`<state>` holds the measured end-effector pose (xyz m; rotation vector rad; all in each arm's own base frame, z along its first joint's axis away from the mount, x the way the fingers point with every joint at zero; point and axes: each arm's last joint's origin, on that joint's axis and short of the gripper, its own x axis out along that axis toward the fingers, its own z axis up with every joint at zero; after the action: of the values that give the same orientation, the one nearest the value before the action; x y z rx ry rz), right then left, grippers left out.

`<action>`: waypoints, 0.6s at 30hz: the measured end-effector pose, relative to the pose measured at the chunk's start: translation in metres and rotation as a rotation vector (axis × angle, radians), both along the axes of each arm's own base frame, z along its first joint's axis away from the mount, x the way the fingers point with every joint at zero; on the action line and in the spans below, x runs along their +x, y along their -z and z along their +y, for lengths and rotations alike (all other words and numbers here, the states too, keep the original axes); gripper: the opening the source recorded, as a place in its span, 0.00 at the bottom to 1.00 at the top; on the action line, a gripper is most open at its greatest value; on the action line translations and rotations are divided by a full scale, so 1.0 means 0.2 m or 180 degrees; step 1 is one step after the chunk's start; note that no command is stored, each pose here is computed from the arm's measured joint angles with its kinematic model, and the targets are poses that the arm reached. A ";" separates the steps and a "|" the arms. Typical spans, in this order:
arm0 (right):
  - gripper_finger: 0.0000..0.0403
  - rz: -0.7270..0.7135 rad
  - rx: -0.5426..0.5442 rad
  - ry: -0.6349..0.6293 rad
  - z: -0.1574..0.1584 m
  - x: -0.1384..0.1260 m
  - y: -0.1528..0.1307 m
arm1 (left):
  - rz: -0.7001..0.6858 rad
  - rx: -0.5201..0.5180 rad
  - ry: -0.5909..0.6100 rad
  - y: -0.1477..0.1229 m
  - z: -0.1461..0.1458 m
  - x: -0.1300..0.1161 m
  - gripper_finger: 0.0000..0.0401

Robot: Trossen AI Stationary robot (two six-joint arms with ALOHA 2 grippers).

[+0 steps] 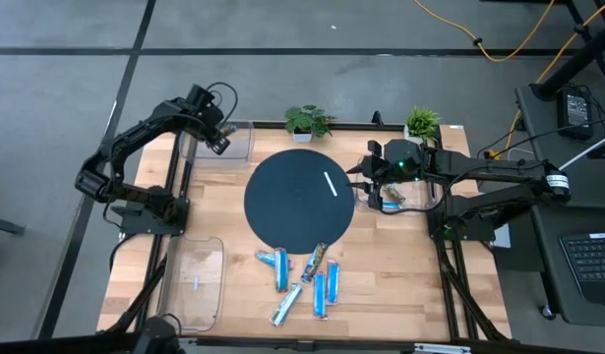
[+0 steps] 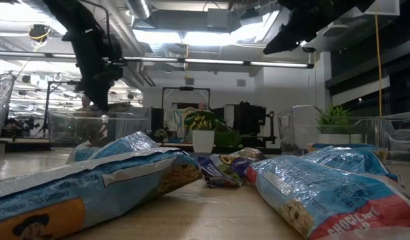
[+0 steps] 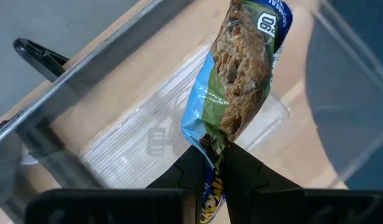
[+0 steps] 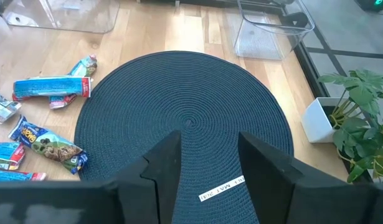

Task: Pick and place Granola Bars by type
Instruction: Put the blue granola bar into the top left transparent bin

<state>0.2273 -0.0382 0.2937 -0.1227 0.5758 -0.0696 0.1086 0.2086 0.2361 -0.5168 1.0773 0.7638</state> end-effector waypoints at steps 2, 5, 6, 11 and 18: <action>0.40 0.0000 -0.0002 0.0005 0.00 0.00 0.00 | 0.0039 0.0009 -0.0021 0.04 0.00 0.00 0.08; 0.40 0.0001 -0.0006 0.0012 0.00 0.00 0.00 | 0.0123 -0.0118 -0.0035 0.09 0.01 0.00 0.08; 0.40 0.0001 -0.0004 0.0013 0.00 0.00 0.00 | 0.0134 -0.0161 -0.0041 0.10 0.02 0.01 0.08; 0.40 0.0000 0.0003 0.0016 0.00 0.00 0.00 | 0.0182 -0.0287 -0.0011 0.16 0.03 0.03 0.08; 0.40 0.0000 0.0010 0.0019 0.00 0.00 0.00 | 0.0255 -0.0422 -0.0010 0.21 0.06 0.04 0.08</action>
<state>0.2272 -0.0386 0.2936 -0.1179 0.5764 -0.0745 0.1165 0.2198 0.1937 -0.6046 1.2073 0.7239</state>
